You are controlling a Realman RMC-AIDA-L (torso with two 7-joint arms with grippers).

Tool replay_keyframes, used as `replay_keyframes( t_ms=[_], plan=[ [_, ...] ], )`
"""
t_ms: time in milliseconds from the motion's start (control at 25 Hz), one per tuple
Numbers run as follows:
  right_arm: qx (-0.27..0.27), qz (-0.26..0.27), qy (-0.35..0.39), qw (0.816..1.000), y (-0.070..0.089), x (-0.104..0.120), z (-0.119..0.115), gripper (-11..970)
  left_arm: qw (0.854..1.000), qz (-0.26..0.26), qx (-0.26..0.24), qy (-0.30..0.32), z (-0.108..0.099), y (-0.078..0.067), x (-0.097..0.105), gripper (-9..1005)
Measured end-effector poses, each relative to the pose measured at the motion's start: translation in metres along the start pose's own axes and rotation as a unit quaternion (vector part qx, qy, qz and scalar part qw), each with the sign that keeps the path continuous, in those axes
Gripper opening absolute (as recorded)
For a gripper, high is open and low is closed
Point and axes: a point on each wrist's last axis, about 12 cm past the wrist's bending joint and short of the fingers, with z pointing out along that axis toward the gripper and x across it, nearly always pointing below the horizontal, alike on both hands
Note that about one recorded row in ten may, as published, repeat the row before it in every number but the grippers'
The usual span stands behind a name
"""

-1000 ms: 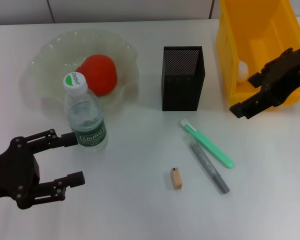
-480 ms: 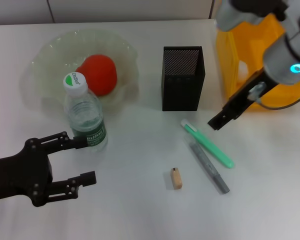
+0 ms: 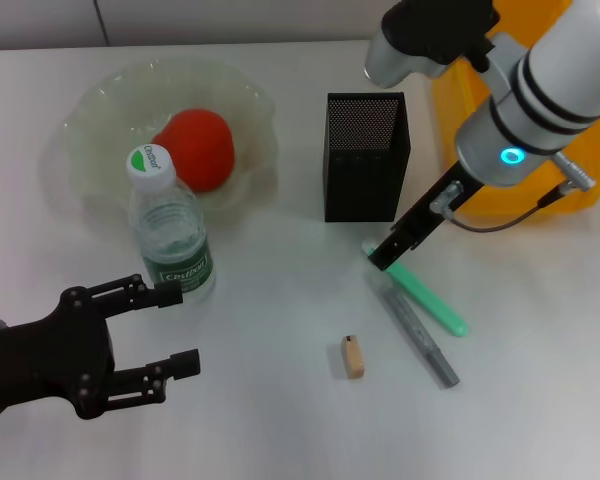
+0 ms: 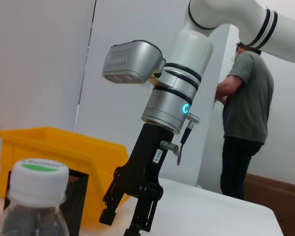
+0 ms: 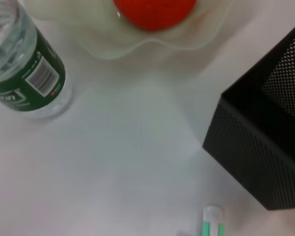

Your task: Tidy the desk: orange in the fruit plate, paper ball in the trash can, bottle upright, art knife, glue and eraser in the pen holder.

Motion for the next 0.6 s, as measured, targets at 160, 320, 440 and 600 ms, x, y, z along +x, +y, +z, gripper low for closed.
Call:
replay_keyframes(
  t_ms=[160, 320, 440, 600],
  plan=[
    [-0.002, 0.011, -0.004, 1.000, -0.001, -0.002, 0.008, 733, 1.000, 0.000, -0.007, 0.003, 0.000, 0.000, 0.002, 765],
    [-0.011, 0.013, -0.005, 1.000, 0.001, -0.004, 0.014, 731, 1.000, 0.000, -0.010, 0.004, -0.001, -0.001, 0.003, 765],
    [-0.007, 0.011, -0.006, 1.000, 0.001, -0.003, 0.018, 729, 1.000, -0.002, -0.018, 0.006, -0.003, -0.001, 0.005, 765],
    [-0.006, 0.015, -0.005, 1.000, -0.001, -0.002, 0.021, 727, 1.000, -0.004, -0.023, 0.008, -0.004, -0.001, 0.007, 766]
  ],
)
